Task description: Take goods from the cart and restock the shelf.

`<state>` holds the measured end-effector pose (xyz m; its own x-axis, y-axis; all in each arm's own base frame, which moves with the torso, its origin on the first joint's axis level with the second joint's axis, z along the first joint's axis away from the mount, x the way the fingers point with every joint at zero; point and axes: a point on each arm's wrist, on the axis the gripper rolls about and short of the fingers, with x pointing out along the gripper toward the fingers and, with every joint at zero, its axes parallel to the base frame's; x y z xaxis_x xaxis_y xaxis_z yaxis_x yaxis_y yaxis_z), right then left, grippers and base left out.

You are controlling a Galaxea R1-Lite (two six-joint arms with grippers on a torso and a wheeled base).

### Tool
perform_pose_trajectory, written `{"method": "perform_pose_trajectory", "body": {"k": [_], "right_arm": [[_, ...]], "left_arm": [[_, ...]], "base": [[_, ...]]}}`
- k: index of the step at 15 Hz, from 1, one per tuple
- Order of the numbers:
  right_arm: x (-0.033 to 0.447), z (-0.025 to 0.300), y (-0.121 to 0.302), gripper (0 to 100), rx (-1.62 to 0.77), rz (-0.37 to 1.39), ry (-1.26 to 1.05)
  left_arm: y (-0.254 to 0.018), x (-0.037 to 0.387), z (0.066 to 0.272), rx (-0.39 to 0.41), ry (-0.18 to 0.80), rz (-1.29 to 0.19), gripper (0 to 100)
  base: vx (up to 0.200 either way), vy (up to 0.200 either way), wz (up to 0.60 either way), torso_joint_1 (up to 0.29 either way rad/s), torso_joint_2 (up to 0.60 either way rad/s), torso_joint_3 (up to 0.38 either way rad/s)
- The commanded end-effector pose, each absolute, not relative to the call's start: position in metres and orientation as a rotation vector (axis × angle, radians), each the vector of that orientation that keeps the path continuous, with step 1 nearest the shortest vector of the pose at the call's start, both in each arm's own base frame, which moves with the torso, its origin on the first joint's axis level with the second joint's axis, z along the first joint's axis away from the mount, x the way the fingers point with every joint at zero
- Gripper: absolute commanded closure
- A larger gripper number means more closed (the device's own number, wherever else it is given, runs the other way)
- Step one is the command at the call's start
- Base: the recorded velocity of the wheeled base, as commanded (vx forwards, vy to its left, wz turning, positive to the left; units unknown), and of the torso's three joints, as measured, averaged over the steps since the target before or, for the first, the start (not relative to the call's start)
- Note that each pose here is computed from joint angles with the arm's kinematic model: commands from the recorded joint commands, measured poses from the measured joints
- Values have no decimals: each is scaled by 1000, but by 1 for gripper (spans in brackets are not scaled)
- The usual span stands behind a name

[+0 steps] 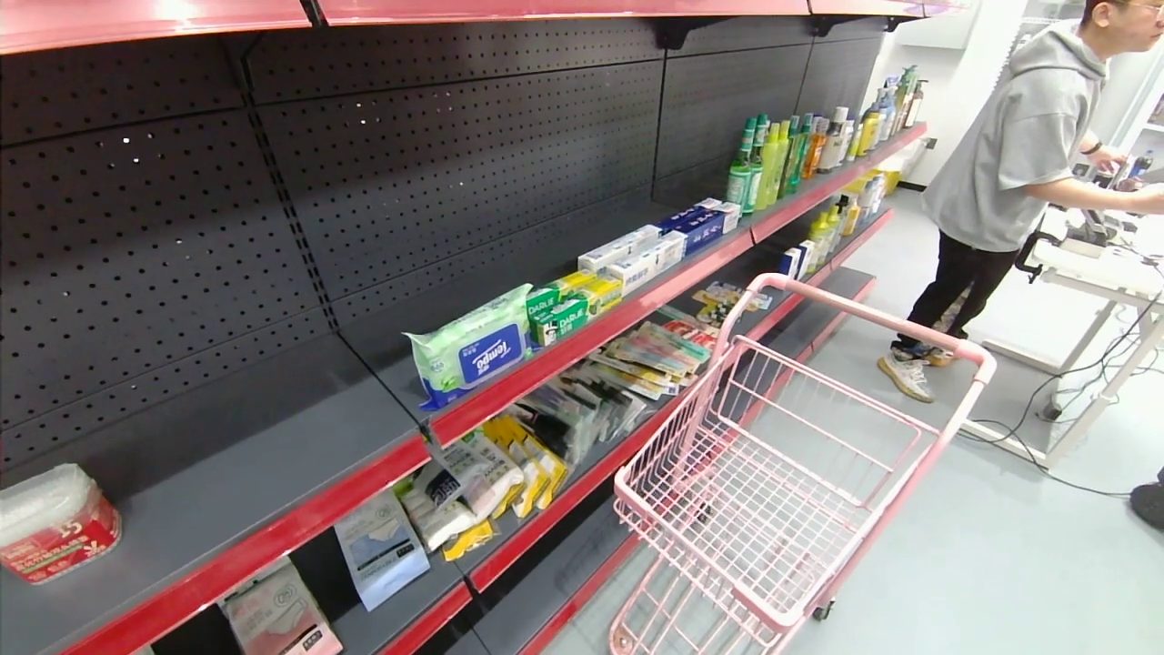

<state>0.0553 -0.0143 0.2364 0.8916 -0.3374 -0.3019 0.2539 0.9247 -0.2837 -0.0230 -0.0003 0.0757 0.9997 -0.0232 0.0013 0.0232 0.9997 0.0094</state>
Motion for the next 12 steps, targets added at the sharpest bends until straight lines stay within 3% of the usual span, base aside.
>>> {"method": "perform_pose_trajectory", "body": {"k": [1,5,12], "right_arm": [[57,236,-15,100,-246,-310,362],[58,231,-15,100,-272,-320,381],[69,228,-18,100,-299,-328,355]], "left_arm": [[0,-23,76,9,0,-25,0],[0,-23,76,9,0,-23,0],[0,-23,76,9,0,-25,0]], "base": [[0,0,0,100,-232,-129],[0,0,0,50,-105,-57],[0,0,600,8,0,5]]}}
